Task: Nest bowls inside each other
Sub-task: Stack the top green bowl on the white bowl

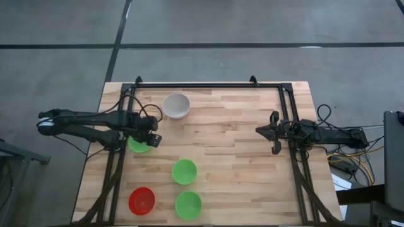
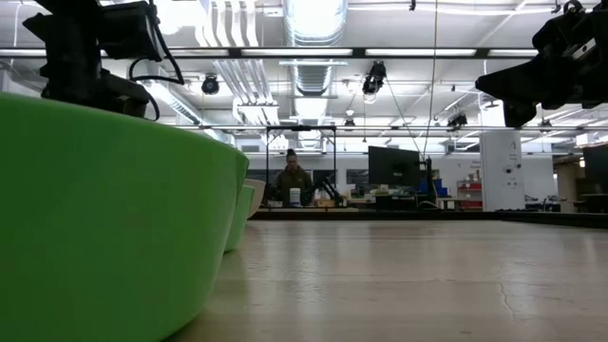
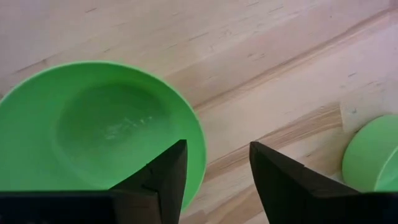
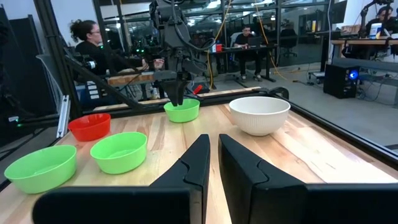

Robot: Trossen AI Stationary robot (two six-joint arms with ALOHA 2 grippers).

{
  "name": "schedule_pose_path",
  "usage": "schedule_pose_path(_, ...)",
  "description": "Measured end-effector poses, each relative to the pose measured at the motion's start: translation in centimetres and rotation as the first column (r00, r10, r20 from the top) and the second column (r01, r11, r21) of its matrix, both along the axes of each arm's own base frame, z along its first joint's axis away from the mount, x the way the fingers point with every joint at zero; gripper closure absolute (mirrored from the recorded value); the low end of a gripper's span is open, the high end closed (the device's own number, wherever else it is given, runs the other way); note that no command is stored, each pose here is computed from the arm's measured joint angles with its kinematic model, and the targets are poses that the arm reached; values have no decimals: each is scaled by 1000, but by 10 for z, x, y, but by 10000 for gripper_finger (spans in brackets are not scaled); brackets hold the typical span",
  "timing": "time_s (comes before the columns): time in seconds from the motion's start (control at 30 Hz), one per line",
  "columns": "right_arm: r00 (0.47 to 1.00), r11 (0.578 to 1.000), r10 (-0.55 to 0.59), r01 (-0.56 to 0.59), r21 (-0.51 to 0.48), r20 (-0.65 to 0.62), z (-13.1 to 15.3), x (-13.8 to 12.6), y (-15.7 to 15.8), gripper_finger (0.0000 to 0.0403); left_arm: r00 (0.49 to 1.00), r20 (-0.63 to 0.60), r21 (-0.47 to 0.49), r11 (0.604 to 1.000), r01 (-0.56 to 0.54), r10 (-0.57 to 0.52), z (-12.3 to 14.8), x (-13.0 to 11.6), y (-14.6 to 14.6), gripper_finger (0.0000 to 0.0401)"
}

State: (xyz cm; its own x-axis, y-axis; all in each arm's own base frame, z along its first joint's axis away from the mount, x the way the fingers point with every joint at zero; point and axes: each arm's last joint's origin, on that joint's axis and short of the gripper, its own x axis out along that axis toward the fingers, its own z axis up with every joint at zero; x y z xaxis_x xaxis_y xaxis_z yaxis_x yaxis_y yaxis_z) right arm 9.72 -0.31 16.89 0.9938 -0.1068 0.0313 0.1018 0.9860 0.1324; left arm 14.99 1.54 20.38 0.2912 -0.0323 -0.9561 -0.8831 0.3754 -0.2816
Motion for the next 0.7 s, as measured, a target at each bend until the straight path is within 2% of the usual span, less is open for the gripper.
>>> schedule_pose_path(0.2, 1000, 1000, 0, 0, 0, 0, 0, 0, 0, 369, 1000, -4, -3, 1000, -7, 7, -2, -1, 0, 222)
schedule_pose_path(0.4, 1000, 1000, 0, 0, -1, 0, 0, 0, 0, 369, 1000, 1, -63, 998, 1, -1, -23, -4, -2, 222)
schedule_pose_path(0.7, 1000, 1000, 0, 0, 0, 0, 0, 0, 0, 369, 1000, 1, -101, 995, -25, 25, -43, -8, -4, 222)
